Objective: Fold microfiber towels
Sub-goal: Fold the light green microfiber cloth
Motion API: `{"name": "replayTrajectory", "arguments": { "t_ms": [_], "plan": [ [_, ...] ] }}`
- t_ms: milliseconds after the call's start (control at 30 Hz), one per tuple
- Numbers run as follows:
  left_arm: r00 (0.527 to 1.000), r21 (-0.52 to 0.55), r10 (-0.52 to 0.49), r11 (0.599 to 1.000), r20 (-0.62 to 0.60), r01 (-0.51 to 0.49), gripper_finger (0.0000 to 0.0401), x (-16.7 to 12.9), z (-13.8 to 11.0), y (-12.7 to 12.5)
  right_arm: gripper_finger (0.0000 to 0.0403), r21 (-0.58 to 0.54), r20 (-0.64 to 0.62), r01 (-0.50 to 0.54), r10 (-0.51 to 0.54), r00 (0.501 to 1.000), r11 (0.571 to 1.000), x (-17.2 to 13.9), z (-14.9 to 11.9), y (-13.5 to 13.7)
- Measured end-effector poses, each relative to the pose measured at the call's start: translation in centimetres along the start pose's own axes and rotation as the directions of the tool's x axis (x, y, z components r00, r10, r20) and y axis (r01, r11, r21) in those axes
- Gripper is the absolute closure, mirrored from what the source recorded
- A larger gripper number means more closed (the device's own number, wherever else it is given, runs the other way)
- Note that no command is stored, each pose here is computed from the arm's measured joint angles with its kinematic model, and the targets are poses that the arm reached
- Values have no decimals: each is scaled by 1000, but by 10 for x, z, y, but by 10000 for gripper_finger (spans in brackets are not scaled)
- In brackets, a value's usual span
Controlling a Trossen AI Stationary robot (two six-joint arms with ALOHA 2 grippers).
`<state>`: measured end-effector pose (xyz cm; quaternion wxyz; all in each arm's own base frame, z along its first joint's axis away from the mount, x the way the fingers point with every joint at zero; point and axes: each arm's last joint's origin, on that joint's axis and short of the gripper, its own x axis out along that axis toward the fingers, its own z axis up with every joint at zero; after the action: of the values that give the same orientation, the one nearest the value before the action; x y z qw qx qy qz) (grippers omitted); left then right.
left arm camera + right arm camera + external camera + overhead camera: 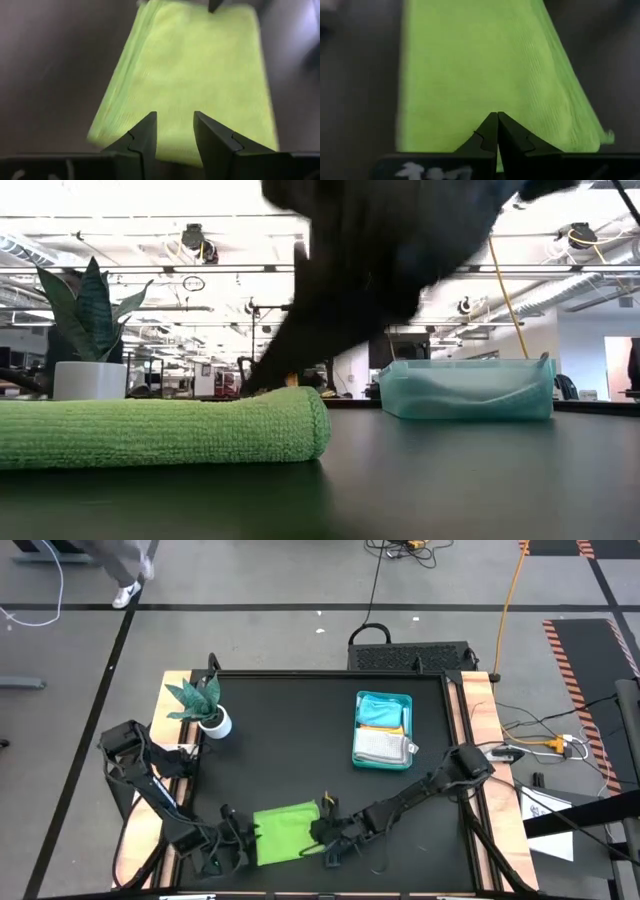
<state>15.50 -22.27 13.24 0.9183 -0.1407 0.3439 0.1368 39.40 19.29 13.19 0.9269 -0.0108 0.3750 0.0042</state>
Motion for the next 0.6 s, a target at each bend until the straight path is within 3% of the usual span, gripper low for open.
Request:
{"name": "replayTrajectory", "arguments": {
  "t_ms": [100,200,300,433,600],
  "plan": [
    [998,4,-35,999,43,35,270,9,12,-6,403,-7,46,-20,20,999,1000,-7,8,4],
    [997,20,-42,999,66,41,270,18,21,-8,403,1,97,-19,19,995,1000,5,7,-5],
    [1000,41,8,999,20,-9,270,29,20,-2,403,14,128,3,-4,992,1000,20,-2,-20],
    [992,-12,108,994,-62,-109,270,37,13,10,403,53,125,88,-94,988,995,30,-21,-42],
    [977,-43,198,979,-73,-201,270,36,8,20,403,150,159,75,-99,982,986,30,-41,-54]
  ]
}}
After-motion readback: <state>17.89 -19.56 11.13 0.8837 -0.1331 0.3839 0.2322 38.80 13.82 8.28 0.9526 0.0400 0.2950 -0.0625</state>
